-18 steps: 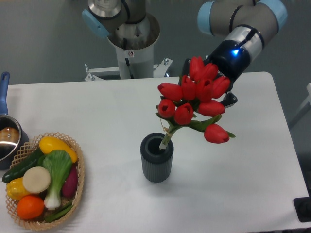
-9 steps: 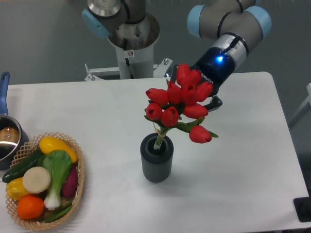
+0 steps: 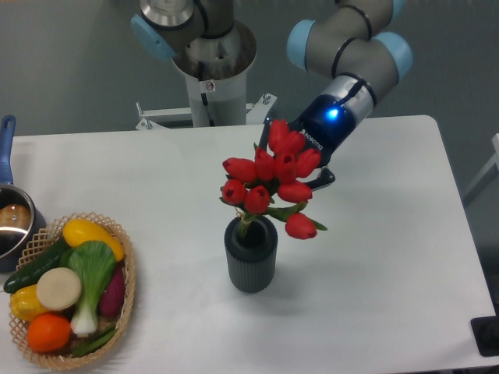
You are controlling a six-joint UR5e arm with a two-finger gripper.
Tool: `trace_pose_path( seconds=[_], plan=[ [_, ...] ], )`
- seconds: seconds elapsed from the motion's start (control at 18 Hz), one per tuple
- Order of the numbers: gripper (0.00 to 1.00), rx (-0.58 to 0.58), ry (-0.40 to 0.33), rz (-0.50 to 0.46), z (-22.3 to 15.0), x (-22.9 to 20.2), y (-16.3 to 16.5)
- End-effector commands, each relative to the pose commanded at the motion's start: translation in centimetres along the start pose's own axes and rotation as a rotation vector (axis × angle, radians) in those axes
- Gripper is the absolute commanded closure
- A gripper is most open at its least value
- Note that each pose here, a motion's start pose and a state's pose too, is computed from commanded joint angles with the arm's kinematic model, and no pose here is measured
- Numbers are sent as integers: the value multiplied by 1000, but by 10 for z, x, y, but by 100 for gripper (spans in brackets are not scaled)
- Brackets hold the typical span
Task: Insert the flowers into the vase
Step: 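Lower the tulip stems into the vase opening, then push the tulips further down into the vase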
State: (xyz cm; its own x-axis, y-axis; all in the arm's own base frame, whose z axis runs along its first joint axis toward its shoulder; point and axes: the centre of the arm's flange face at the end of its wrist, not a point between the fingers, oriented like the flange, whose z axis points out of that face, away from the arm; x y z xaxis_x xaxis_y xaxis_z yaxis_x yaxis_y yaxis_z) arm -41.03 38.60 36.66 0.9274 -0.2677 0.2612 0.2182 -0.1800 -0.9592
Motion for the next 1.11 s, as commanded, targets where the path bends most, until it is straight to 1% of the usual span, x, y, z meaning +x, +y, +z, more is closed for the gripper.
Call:
trace_pose_path(
  seconds=[0.11, 0.28, 0.5, 0.67, 0.72, 1.0, 1.11],
  plan=[
    [50, -39, -16, -1, 1, -2, 5],
    [35, -99, -39, -1, 2, -9, 18],
    [19, -117, -36, -10, 6, -15, 29],
    [4, -126, -38, -10, 7, -15, 30],
    [1, -128, -41, -12, 6, -16, 30],
    [0, -223, -79, -7, 6, -18, 39],
    [0, -234, -80, -9, 7, -18, 41]
  ],
)
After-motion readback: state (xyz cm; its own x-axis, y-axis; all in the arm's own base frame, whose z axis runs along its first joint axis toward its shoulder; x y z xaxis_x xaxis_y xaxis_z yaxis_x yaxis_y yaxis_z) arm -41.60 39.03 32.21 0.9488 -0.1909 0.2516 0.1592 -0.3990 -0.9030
